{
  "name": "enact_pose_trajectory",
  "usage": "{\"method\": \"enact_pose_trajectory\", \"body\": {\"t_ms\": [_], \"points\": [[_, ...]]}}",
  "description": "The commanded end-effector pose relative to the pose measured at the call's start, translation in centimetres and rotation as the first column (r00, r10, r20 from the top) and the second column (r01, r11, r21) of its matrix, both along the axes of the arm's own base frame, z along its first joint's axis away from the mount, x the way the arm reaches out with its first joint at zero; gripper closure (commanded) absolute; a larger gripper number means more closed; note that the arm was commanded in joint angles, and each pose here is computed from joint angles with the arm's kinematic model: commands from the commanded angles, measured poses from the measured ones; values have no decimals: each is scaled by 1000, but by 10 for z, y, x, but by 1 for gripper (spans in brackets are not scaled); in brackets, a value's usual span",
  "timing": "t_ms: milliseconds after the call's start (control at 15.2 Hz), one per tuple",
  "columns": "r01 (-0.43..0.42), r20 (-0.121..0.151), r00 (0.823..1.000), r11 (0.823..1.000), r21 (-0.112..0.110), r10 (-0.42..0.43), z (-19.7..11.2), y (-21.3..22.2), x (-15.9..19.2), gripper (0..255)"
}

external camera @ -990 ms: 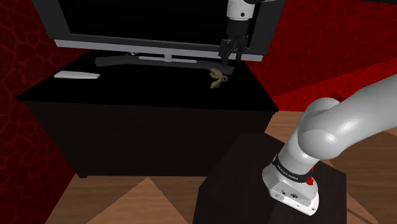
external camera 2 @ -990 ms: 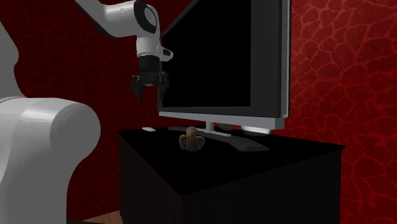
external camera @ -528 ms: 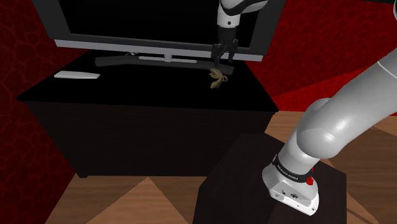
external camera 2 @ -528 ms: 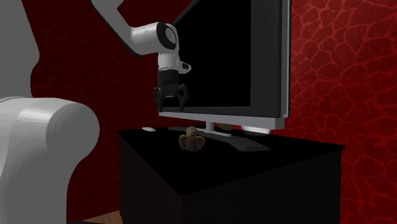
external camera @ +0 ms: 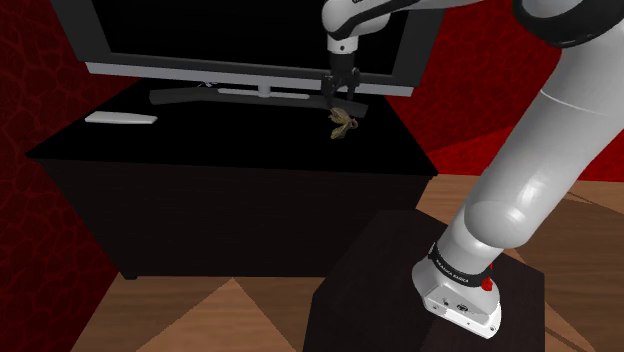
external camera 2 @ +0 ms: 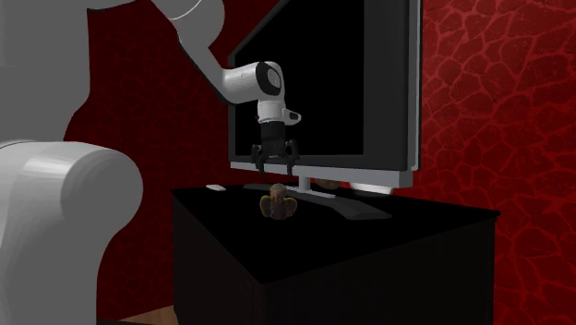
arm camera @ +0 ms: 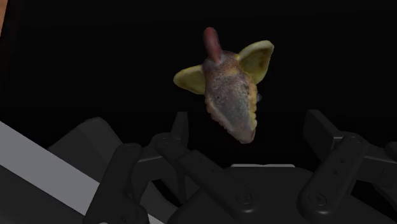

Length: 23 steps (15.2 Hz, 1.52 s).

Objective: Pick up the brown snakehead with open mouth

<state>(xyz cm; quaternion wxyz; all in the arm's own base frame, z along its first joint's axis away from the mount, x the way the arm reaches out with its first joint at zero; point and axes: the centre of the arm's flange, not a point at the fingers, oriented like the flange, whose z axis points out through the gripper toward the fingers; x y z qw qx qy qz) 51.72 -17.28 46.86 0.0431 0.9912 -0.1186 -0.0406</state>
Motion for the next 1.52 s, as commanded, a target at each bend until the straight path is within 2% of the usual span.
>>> {"method": "enact_pose_trajectory", "body": {"t_ms": [0, 462, 594, 660, 1254, 1452], "points": [[10, -5, 1000, 1000, -4, -10, -8, -13, 12, 0], [10, -5, 1000, 1000, -4, -10, -48, -13, 12, 0], [10, -5, 1000, 1000, -4, -10, -48, -13, 12, 0], [10, -5, 1000, 1000, -4, -10, -48, -13, 13, 255], [10, -5, 1000, 1000, -4, -10, -48, -13, 12, 255], [10, -5, 1000, 1000, -4, -10, -33, -13, 12, 255]]}}
